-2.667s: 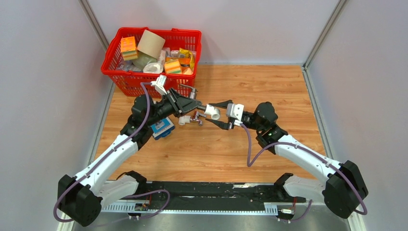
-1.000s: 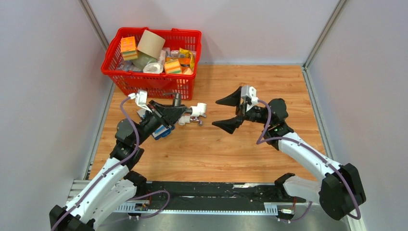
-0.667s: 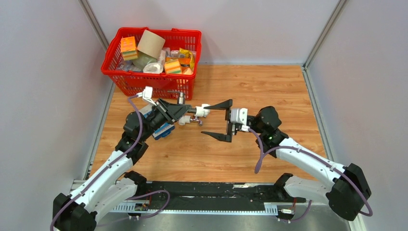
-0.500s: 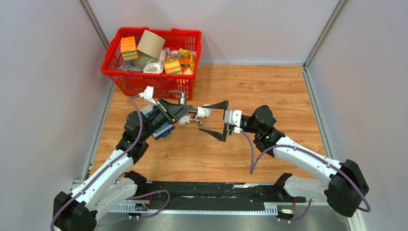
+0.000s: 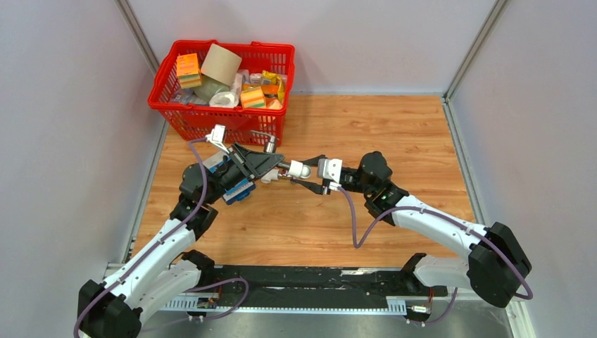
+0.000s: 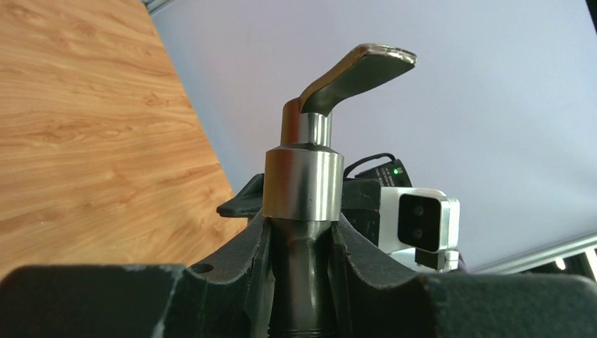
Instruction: Install the water faucets
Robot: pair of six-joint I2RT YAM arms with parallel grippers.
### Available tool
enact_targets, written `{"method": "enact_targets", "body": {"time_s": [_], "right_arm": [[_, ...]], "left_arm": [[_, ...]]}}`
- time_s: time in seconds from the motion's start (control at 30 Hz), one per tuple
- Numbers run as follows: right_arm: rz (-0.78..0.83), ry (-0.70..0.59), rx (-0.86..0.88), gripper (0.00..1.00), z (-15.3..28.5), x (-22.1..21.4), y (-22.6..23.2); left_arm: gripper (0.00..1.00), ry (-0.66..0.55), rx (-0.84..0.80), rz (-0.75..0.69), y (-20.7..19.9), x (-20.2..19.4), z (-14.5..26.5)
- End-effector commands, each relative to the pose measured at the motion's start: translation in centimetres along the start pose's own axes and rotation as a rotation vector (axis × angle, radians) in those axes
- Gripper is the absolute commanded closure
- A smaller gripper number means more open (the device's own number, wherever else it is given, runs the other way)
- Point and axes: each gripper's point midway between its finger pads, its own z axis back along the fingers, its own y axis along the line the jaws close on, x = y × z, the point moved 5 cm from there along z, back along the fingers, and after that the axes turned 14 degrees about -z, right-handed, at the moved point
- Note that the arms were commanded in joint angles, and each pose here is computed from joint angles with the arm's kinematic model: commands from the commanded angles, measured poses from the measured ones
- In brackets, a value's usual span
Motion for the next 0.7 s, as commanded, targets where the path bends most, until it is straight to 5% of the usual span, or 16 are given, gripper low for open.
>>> {"method": "enact_targets", "body": {"time_s": [0.0, 0.17, 0.43, 0.57, 0.67], "right_arm": [[-0.075, -0.079, 0.012, 0.67, -0.4, 2.9, 0.0], [-0.325, -0.086, 0.001, 0.98, -0.4, 3.9, -0.2], [-1.004, -0.119, 0.146, 1.00, 1.9, 3.9, -1.2], [-1.112, -0.148, 0.298, 1.00, 2.0, 3.8, -0.4], [-1.063, -0.159, 0.312, 0.93, 2.0, 3.5, -0.4]], "left_arm": [[1.00, -0.120, -0.202, -0.183, -4.5, 2.8, 0.1], [1.00, -0.161, -0.330, -0.558, -5.8, 2.7, 1.3], [1.00, -0.396, -0.509, -1.260, -6.4, 1.8, 5.0], [1.00, -0.394, -0.514, -1.360, -5.5, 1.2, 5.3], [1.00, -0.403, -0.445, -1.275, -5.2, 1.9, 4.9]]}}
